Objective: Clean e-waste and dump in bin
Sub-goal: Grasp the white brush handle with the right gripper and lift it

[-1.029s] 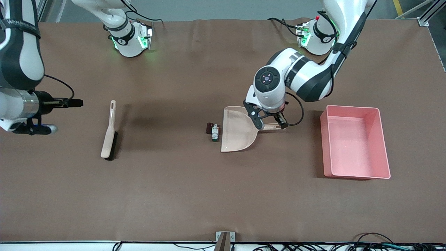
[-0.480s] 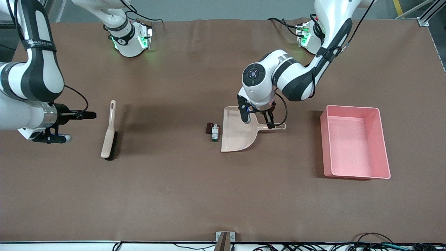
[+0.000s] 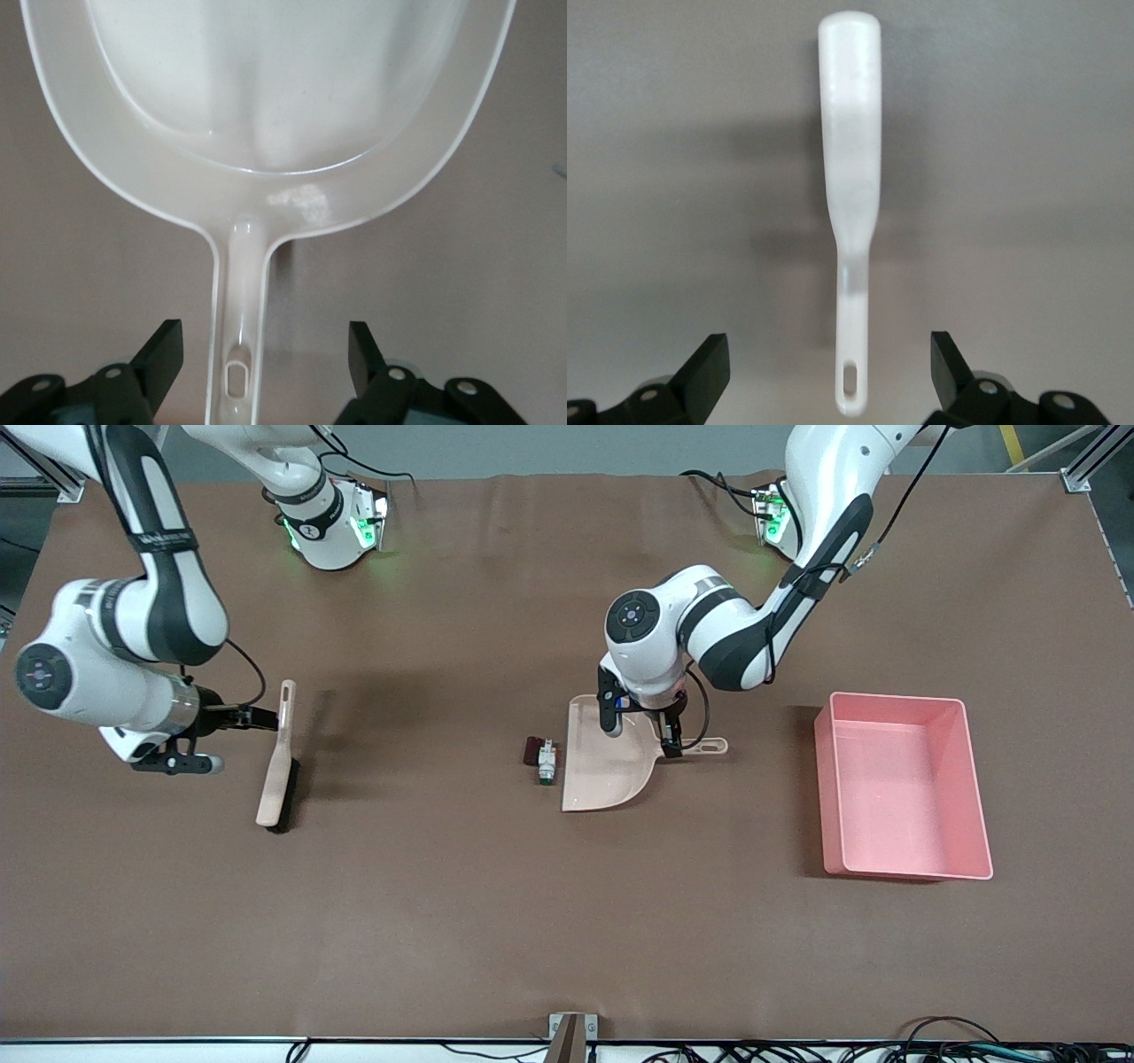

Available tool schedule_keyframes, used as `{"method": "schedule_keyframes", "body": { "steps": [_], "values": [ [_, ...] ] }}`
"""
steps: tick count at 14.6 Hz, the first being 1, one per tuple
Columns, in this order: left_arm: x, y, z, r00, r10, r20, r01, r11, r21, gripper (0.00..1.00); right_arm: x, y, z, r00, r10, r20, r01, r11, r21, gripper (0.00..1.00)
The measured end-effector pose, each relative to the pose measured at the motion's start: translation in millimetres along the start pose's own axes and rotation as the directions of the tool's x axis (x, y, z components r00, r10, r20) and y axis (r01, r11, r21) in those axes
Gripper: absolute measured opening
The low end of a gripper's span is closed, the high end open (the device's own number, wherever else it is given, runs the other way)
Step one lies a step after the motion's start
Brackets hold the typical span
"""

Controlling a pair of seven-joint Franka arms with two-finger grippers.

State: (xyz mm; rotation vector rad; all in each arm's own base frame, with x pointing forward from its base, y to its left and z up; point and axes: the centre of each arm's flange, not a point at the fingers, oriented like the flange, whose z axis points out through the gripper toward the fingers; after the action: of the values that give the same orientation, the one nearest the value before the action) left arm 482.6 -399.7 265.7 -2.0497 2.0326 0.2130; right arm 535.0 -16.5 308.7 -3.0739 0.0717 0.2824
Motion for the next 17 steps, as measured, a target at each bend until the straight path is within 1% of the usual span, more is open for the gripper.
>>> {"method": "schedule_keyframes", "body": {
  "steps": [4, 7, 10, 15, 16, 17],
  "values": [
    [6, 1, 13, 0.998, 0.055, -0.018, -0.055, 0.998, 0.007, 0.8, -4, -7, 27, 0.995, -0.015, -0.096, 0.014, 1.0, -0.01, 1.0],
    [7, 2, 18, 0.997, 0.079, -0.017, -0.079, 0.997, 0.0, 0.79, -4, -5, 48, 0.99, -0.015, -0.137, 0.013, 1.0, -0.015, 1.0],
    [8, 1, 24, 0.994, 0.109, -0.001, -0.109, 0.994, 0.013, 0.78, 3, -3, 74, 0.987, -0.012, -0.158, 0.01, 1.0, -0.019, 1.0],
    [5, -2, 31, 0.994, 0.105, -0.005, -0.105, 0.994, 0.01, 0.78, 9, 2, 100, 0.987, -0.006, -0.161, 0.003, 1.0, -0.024, 0.99],
    [5, -2, 32, 0.995, 0.098, -0.005, -0.098, 0.995, 0.008, 0.78, 9, 2, 102, 0.987, -0.006, -0.161, 0.002, 1.0, -0.024, 0.97],
    [5, -2, 33, 0.996, 0.084, -0.005, -0.084, 0.996, 0.006, 0.78, 9, 3, 103, 0.987, -0.005, -0.159, 0.001, 1.0, -0.024, 0.89]
  ]
}}
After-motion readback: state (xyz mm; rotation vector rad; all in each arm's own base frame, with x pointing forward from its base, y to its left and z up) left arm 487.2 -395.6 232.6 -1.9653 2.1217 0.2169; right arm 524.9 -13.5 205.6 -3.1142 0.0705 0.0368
